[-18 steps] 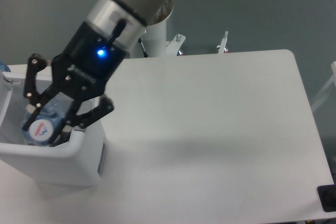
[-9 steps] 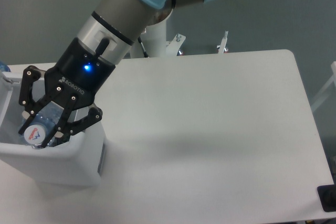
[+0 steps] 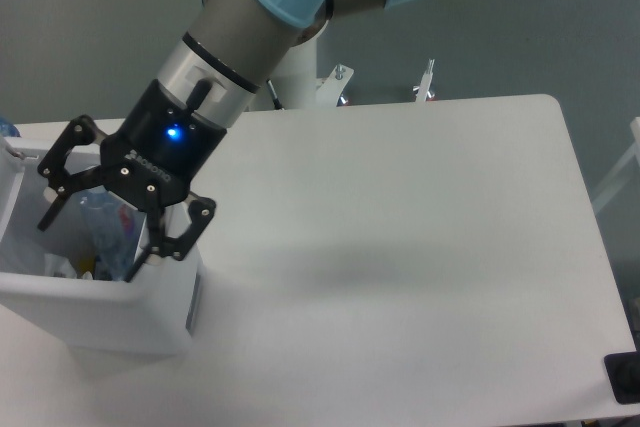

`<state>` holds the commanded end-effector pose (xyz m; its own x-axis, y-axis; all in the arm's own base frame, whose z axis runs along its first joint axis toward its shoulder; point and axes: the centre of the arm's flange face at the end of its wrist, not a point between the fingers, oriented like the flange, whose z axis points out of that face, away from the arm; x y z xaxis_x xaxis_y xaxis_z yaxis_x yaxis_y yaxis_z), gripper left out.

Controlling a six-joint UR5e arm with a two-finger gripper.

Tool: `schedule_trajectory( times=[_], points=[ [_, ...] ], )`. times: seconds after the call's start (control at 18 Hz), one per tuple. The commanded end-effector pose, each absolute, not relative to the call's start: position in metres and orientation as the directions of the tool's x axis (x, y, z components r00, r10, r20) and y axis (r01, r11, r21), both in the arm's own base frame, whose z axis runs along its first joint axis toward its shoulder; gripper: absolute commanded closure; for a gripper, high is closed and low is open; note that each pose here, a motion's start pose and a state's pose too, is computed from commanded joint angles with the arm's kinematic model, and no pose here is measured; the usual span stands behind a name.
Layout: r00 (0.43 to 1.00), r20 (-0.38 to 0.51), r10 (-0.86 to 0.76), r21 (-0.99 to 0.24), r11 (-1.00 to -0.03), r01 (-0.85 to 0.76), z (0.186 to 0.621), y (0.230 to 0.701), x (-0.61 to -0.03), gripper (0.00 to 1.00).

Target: Place the trash in the trash can

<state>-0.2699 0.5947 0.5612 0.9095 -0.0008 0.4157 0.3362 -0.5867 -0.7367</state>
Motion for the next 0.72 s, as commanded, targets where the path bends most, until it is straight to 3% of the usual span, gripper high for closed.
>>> schedule_trajectory(
  times=[0.17, 0.44, 0.72],
  points=[
    [0.922, 0.386, 0.032, -0.743, -0.582, 0.331, 0.562, 0.592, -0.287, 0.0],
    [0.971, 0.192, 0.143, -0.748, -0.619, 0.239, 0.556, 0.573, -0.33, 0.0],
    [0.982, 0.087, 0.166, -0.731, -0.659, 0.176, 0.535, 0.557, -0.38, 0.0]
  ],
)
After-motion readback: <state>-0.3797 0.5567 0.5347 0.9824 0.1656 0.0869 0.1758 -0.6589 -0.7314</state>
